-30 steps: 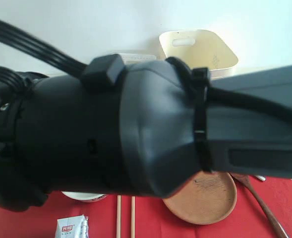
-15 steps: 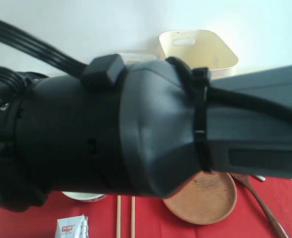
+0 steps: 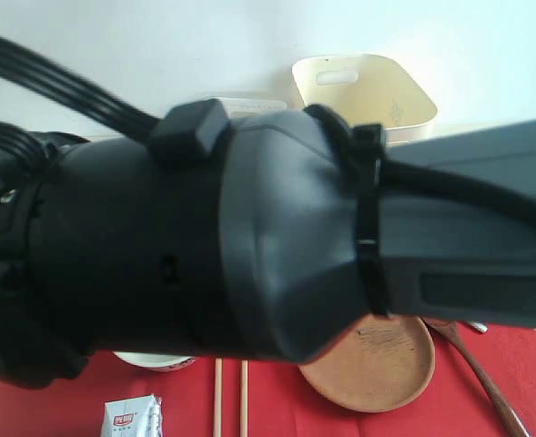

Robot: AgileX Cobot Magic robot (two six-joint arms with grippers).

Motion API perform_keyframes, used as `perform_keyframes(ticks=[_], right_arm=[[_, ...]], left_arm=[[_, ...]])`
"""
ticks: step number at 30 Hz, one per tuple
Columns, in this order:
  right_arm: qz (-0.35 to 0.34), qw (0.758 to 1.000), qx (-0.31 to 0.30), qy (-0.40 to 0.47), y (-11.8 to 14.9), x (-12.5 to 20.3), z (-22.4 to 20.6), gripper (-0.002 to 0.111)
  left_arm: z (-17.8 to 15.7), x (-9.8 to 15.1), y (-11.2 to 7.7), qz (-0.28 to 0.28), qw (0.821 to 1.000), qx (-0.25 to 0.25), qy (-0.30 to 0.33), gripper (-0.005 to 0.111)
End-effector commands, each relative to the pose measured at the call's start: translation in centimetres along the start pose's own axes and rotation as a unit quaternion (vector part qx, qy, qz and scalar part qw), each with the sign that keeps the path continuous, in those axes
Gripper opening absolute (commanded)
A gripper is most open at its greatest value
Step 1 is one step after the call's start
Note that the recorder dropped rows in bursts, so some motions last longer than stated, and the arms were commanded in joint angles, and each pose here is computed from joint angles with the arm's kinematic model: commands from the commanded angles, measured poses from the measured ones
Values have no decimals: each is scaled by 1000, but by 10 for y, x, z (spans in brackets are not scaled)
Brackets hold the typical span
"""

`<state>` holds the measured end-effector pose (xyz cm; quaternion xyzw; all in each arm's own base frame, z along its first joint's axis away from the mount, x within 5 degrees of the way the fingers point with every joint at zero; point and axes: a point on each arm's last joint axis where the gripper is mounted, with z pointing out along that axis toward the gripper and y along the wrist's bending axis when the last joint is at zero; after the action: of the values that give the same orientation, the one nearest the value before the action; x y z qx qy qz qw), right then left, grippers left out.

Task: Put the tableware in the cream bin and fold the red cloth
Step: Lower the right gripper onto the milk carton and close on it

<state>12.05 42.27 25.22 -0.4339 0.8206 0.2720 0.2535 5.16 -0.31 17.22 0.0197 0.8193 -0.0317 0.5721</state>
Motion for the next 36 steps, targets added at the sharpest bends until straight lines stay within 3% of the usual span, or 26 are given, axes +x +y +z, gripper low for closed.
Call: perform_keyframes(ticks=[1,27,36], right_arm=[[-15,999,15,35,-4,9,7,85],[-15,999,15,35,-4,9,7,85],[-19,999,-10,-50,1,-6,7,85]], left_arm=[[-2,-9,-2,-27,999,9,-40,0],[-2,-9,-2,-27,999,9,-40,0],[-2,-9,-2,-27,999,9,-40,0]])
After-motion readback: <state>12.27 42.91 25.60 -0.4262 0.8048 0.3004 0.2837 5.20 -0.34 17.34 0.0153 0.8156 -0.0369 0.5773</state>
